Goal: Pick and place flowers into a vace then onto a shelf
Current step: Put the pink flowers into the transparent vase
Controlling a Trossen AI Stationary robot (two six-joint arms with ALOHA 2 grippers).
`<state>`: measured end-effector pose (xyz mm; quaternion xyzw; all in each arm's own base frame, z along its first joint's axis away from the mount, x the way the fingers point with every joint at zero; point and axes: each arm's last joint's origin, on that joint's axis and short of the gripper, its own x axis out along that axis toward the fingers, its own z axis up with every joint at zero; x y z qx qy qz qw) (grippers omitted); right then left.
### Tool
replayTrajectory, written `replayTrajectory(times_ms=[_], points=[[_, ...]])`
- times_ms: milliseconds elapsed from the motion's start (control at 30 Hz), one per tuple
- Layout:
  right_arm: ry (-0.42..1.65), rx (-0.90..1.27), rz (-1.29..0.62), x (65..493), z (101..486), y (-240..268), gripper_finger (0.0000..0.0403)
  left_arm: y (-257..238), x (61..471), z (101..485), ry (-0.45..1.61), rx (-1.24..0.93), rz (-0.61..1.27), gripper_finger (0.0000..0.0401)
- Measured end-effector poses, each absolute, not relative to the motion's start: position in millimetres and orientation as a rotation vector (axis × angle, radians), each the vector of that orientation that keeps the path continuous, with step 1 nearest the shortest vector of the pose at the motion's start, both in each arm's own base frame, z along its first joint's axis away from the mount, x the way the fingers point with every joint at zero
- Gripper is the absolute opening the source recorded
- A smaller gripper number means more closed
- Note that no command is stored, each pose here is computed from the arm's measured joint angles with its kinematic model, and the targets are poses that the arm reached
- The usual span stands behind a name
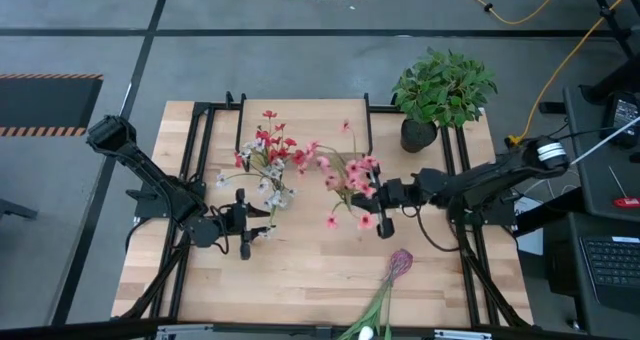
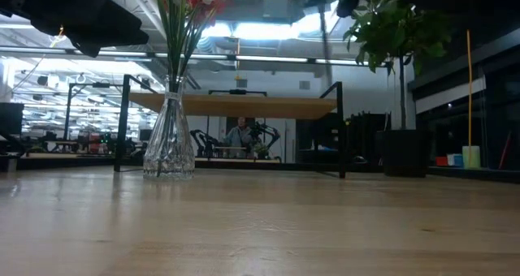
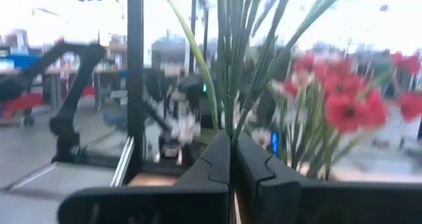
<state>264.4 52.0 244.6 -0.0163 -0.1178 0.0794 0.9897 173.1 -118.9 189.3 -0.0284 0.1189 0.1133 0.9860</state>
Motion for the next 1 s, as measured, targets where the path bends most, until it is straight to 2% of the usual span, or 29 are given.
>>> replayTrajectory(times_ms=[133,267,467,1000], points=[[-0.353,-0.065,0.166,274,238,50,0.0000,-119,173,189,0.239,-0.057,0.228,0.0147],[-0.366,-0.028,0.223,287,229,36,0.0000,-119,173,189,0.239,-0.057,0.228,0.0147],[-0.398,-0.044,0.348,319,239,15,0.0000,-119,173,189,0.239,-0.057,0.228,0.0147],[-0.569,-0.145,0.426,390,225,-6,0.0000,-119,173,189,0.241,-0.040,0.226,0.0147]])
